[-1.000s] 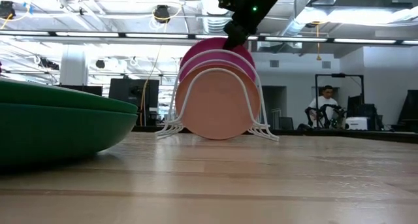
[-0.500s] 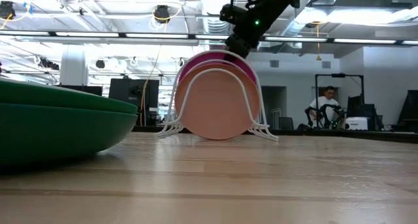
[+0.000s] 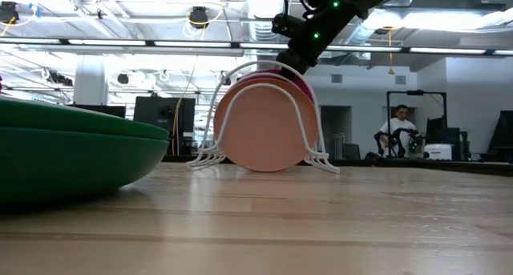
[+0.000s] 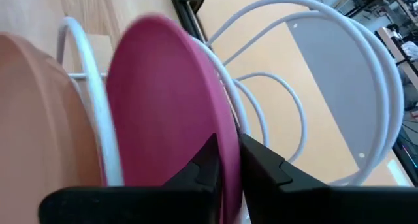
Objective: Sort dishes
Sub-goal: Put the pink plate on the dish rack
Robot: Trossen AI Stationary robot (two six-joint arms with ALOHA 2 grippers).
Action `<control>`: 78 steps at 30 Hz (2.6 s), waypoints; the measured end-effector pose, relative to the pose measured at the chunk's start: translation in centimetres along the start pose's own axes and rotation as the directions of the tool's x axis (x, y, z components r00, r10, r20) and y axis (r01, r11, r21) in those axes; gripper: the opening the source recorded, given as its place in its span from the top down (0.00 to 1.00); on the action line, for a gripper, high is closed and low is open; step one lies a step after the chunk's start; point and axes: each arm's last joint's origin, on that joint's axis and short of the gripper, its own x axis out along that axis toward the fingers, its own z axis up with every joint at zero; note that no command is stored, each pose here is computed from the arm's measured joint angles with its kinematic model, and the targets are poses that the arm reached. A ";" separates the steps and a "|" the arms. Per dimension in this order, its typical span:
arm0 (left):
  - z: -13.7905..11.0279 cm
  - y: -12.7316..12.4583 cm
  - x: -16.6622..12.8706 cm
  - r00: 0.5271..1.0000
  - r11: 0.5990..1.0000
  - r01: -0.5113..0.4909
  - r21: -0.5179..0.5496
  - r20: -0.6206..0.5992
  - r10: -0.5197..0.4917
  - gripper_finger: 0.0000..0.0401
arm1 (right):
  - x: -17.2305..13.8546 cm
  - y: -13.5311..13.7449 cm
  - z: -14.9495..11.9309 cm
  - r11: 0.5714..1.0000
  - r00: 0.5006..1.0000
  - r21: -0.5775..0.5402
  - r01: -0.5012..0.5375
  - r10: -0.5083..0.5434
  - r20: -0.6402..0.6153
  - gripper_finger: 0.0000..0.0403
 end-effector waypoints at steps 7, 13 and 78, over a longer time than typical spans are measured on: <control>0.0 0.0 0.0 1.000 1.000 0.000 0.002 0.000 0.000 0.84 | 0.0 0.0 0.0 1.000 1.000 -0.005 -0.001 0.001 0.000 0.85; 0.0 0.0 0.0 1.000 1.000 0.000 0.002 0.000 0.000 0.84 | 0.0 0.0 0.0 1.000 1.000 -0.005 0.000 0.000 0.001 0.85; -0.4 -0.2 0.0 0.999 1.000 0.014 -0.005 -0.033 -0.014 0.84 | -0.6 3.6 -4.7 0.976 0.974 0.202 0.086 -0.039 -0.223 0.99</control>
